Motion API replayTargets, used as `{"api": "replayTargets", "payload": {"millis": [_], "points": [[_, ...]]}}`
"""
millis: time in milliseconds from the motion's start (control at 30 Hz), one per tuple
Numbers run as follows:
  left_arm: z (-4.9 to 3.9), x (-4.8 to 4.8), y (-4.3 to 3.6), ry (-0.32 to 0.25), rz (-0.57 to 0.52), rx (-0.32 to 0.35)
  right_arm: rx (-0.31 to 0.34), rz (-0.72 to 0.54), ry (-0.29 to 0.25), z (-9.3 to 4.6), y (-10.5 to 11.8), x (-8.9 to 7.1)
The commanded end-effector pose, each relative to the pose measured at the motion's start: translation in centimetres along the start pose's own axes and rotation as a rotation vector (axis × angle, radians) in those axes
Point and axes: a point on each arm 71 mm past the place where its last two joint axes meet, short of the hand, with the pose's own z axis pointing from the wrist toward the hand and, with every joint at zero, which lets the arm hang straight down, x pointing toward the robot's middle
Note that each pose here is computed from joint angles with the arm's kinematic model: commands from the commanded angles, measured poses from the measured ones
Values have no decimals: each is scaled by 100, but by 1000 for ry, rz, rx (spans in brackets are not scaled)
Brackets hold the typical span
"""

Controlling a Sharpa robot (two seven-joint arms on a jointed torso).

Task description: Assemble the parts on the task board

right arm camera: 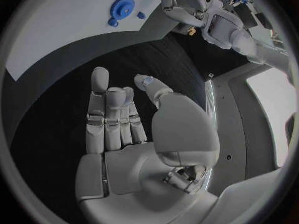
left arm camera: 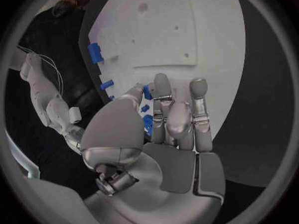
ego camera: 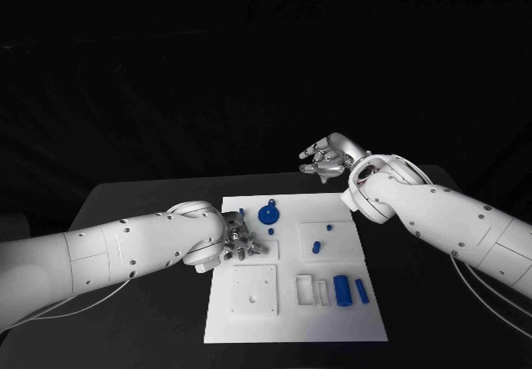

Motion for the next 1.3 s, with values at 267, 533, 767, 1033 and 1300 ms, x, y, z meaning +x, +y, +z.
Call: {"api": "replayTargets", "payload": {"millis": [267, 533, 767, 1033, 1300], "points": [[-10, 52, 77, 26, 7, -24, -2, -6, 4, -8, -10, 11], [-59, 4, 86, 7, -17, -17, 2, -6, 4, -9, -24, 14], [-135, -161, 44, -8, -78, 8, 6, -5, 4, -13, -39, 16], [-240, -627, 11, -80, -175, 27, 13, -6, 1, -13, -68, 7], [-216, -1059, 99, -128, -214, -10, 14, -7, 0, -16, -74, 1]]}}
